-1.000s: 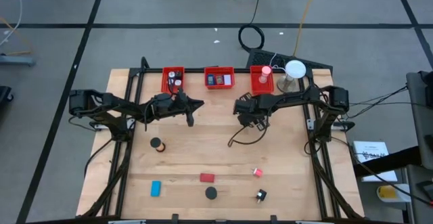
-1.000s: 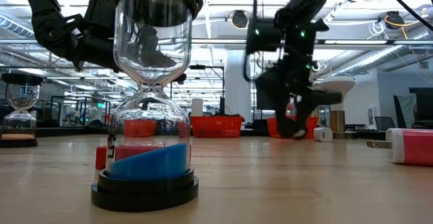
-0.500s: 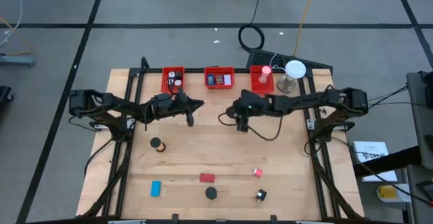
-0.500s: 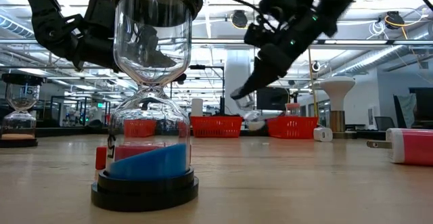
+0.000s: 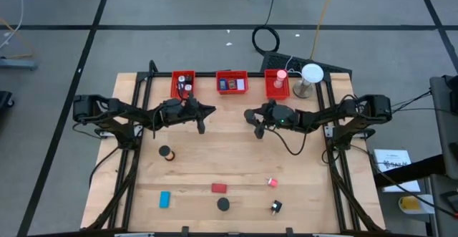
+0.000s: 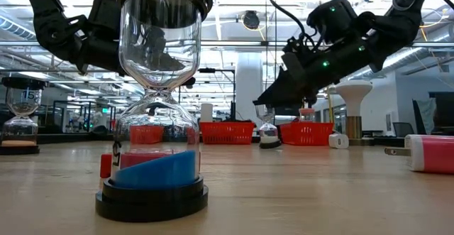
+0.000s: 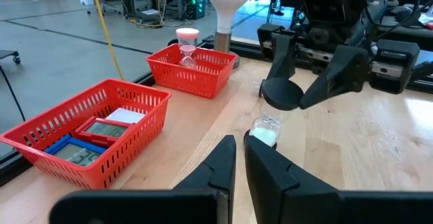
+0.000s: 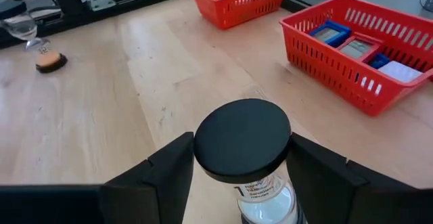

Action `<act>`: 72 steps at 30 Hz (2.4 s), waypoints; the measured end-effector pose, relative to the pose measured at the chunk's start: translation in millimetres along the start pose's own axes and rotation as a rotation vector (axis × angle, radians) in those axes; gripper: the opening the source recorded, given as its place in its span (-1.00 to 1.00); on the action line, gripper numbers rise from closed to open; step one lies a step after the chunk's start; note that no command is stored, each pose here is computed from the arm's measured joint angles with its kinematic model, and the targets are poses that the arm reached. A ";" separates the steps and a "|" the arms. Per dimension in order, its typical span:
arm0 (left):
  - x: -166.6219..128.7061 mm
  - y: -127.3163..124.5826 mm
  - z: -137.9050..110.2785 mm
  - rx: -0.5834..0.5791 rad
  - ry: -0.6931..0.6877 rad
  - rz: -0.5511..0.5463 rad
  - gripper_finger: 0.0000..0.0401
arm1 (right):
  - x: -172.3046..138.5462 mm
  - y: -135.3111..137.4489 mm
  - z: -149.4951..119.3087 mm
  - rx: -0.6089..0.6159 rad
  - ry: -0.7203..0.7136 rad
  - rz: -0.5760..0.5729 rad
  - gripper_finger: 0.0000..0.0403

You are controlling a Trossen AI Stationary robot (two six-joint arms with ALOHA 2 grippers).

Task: Pick & Place Office items
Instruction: Put the white hour glass into the right red bin

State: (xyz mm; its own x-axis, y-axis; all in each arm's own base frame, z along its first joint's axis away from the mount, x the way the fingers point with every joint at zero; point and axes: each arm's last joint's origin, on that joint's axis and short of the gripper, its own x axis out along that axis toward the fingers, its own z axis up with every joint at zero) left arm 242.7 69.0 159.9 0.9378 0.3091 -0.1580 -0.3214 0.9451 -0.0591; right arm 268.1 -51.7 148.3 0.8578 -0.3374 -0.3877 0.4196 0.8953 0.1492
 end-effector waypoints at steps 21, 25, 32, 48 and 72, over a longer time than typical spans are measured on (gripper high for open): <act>0.0 -0.1 0.0 0.000 0.000 0.000 -0.81 | -41.2 -0.9 74.9 0.048 0.110 -0.133 0.34; 0.0 -0.1 0.1 0.000 -0.001 0.000 -0.81 | -32.5 9.6 105.0 0.027 0.261 -0.101 -0.03; 0.0 -0.1 0.1 0.000 -0.001 -0.001 -0.81 | -7.7 20.0 138.6 0.028 0.568 -0.117 -0.79; 0.0 -0.1 0.0 0.000 0.000 -0.001 -0.81 | 34.7 24.2 136.7 -0.021 0.863 -0.199 0.16; 0.0 -0.1 0.0 0.000 0.000 0.000 -0.81 | 59.8 23.7 117.8 -0.093 0.902 -0.184 0.56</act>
State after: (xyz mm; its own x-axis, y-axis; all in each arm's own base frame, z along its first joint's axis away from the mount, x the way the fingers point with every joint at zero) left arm 242.7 69.0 159.9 0.9379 0.3088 -0.1580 -0.3211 0.9452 -0.0588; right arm 364.4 -85.0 235.8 0.2077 -0.1577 -0.9654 0.4672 0.8831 -0.0437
